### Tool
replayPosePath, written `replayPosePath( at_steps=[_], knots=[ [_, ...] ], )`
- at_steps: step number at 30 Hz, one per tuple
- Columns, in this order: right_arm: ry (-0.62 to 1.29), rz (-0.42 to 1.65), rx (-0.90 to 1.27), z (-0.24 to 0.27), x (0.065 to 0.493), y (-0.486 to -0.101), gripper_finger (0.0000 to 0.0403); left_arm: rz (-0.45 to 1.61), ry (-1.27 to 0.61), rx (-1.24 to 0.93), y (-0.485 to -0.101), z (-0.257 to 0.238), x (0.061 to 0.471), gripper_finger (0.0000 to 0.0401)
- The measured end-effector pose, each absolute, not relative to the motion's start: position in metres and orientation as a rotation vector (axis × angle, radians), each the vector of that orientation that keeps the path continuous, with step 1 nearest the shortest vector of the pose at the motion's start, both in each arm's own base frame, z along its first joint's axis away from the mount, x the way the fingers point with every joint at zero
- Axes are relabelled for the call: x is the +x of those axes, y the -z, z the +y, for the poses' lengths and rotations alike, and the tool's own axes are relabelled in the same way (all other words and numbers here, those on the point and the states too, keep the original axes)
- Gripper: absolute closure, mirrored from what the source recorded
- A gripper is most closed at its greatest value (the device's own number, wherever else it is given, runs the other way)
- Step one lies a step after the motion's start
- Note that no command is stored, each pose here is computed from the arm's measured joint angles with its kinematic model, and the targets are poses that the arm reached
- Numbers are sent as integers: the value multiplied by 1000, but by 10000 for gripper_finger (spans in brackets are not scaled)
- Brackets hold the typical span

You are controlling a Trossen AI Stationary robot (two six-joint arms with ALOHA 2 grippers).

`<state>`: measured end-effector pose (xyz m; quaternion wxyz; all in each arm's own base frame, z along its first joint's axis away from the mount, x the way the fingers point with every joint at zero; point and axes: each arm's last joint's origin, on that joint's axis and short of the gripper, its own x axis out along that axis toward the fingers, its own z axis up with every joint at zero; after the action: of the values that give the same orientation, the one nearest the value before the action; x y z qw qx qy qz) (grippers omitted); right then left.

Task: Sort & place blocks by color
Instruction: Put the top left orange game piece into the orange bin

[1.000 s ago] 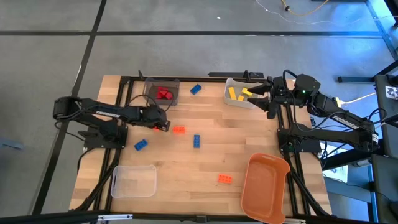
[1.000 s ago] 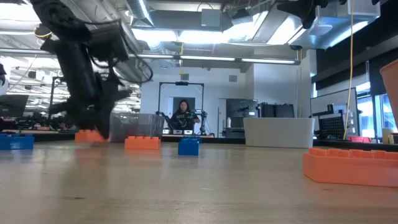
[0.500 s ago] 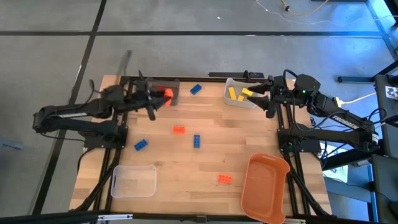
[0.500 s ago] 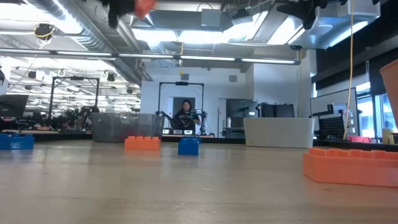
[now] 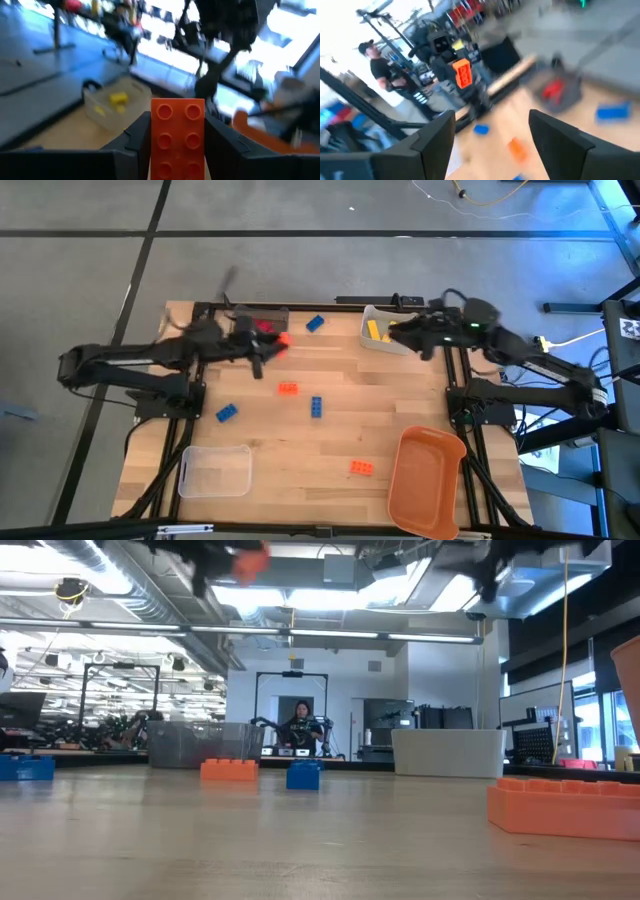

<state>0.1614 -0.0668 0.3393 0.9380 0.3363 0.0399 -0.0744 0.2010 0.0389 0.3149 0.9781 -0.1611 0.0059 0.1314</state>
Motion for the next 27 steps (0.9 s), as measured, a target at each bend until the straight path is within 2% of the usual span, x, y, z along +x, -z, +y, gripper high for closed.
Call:
replayPosePath(
  at_steps=[3, 7, 14, 20, 27],
  knots=[
    [151, 180, 894, -73, 183, -318, 148, 150, -203, -319, -293, 36, 228, 273],
    [170, 313, 1070, -76, 213, -292, 148, 298, -127, -248, -283, 31, 263, 273],
    [97, 419, 1206, -67, 266, -254, 148, 609, -159, 36, -275, 26, 316, 273],
    [74, 359, 1261, -58, 297, -235, 148, 641, -161, 87, -274, 28, 344, 273],
    [154, 340, 1294, -52, 308, -221, 148, 641, -160, 92, -273, 29, 350, 273]
  ],
)
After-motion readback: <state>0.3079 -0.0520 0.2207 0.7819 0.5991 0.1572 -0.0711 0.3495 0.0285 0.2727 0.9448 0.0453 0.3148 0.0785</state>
